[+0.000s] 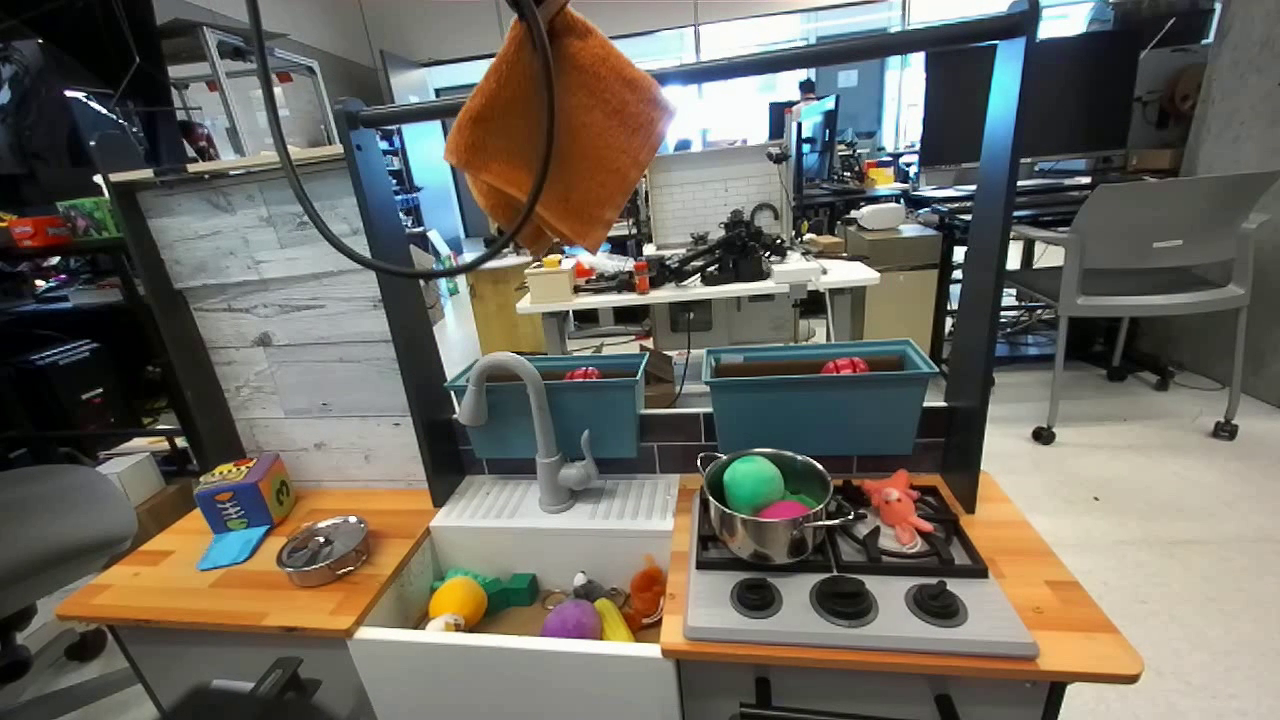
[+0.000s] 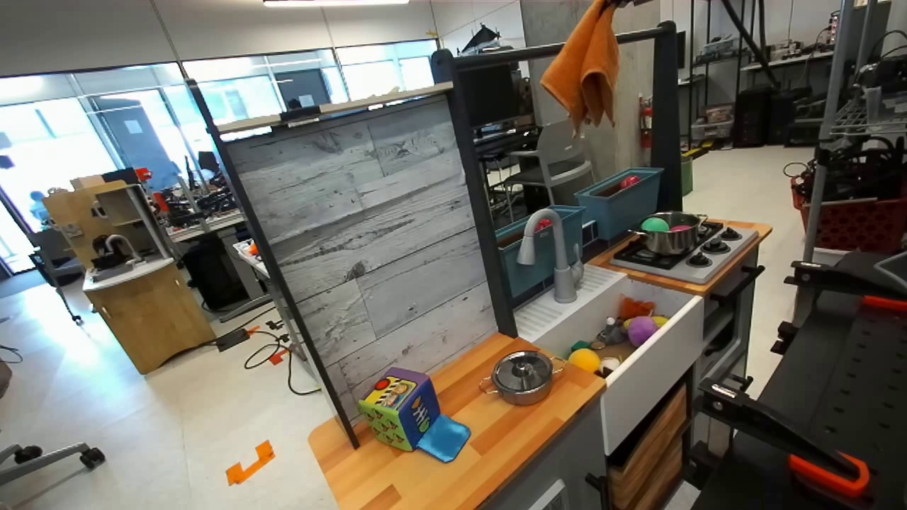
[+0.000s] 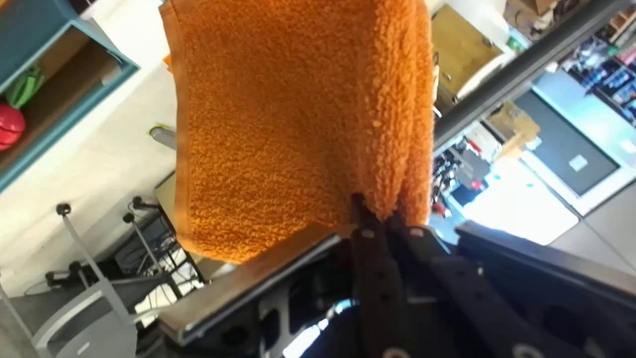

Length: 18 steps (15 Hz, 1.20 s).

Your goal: Hang the towel on the black rod

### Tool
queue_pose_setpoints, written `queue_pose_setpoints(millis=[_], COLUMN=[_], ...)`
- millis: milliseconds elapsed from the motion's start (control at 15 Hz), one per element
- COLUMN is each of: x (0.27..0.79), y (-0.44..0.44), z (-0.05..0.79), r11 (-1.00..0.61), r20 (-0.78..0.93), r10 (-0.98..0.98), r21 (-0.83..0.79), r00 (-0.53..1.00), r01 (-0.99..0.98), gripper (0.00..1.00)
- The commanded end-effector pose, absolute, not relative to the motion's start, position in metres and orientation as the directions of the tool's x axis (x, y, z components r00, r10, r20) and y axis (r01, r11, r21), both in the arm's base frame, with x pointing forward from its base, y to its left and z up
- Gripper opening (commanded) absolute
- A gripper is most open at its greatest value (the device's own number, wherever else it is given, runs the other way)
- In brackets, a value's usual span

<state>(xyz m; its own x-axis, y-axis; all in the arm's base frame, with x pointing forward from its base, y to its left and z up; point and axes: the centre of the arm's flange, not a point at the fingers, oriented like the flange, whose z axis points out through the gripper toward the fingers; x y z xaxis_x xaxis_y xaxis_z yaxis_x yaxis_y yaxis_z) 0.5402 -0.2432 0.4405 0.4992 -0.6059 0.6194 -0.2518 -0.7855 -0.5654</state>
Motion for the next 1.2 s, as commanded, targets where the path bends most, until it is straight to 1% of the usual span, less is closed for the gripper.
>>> queue_pose_setpoints(millis=[0,200,400,533,733,800,933,1133], x=[0.507,0.503,0.513,0.542,0.602,0.621,0.654,0.693], y=[-0.251,-0.255,-0.257,-0.256,-0.251,-0.249,-0.244,-0.232], z=[0.480,0.510,0.540,0.563,0.599,0.604,0.600,0.574], r11=[-0.703,-0.635,-0.606,-0.604,-0.616,-0.625,-0.648,-0.703], r20=[0.620,0.604,0.602,0.604,0.610,0.619,0.649,0.705], r10=[-0.703,-0.771,-0.795,-0.797,-0.787,-0.781,-0.760,-0.704], r21=[-0.677,-0.754,-0.792,-0.797,-0.778,-0.769,-0.752,-0.709], r00=[0.348,0.200,0.077,0.007,-0.090,-0.090,-0.041,0.088], r01=[-0.216,-0.168,-0.075,0.001,0.121,0.132,0.120,0.062], gripper=[0.01,0.01,0.01,0.01,0.01,0.01,0.01,0.01])
